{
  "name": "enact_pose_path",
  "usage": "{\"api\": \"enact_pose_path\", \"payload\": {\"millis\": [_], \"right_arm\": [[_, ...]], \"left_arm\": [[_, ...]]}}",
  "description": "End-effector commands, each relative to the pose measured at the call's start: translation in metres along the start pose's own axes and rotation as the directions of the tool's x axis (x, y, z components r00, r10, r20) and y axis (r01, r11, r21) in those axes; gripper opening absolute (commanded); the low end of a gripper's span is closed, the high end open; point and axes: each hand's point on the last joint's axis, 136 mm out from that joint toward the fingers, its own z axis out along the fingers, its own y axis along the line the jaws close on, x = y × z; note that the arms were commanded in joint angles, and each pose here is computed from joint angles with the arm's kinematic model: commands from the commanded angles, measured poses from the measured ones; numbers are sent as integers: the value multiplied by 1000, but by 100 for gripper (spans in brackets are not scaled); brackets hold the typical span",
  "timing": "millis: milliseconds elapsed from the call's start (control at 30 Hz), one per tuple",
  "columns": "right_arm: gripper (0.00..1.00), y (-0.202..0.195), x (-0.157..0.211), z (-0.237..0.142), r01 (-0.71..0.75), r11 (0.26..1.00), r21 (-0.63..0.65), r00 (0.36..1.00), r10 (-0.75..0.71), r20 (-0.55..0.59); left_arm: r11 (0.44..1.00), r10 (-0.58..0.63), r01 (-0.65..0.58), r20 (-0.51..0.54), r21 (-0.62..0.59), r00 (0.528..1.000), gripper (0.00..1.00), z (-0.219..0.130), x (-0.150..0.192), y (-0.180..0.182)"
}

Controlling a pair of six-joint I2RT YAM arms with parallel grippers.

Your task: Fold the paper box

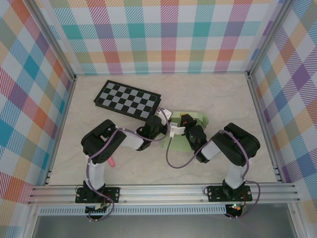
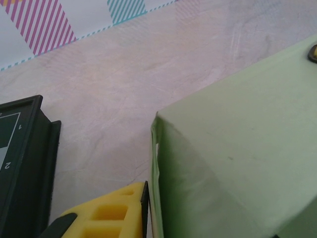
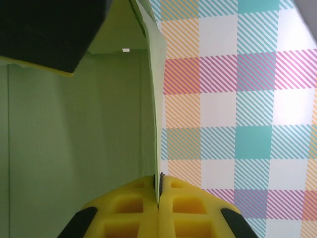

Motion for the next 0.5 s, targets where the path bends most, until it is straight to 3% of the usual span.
{"api": "enact_pose_path", "payload": {"millis": [0,67,267,467], "right_arm": [[3,11,-21,2,-18,999,-41,1000,17,-9],[6,12,-30,2,-39,998,-47,999,39,1],[32,1,-43,-12,-211,970,-119,976,217,36],[40,-25,-34,-52,-415,870,-266,895,442,52]], "left_arm": [[998,-59,59,59,0,997,15,8,-27,-14],[997,-73,73,66,14,995,14,12,-29,-17],[997,-71,68,62,39,996,5,18,-32,-23],[998,-34,32,52,48,998,0,17,-29,-20]]}}
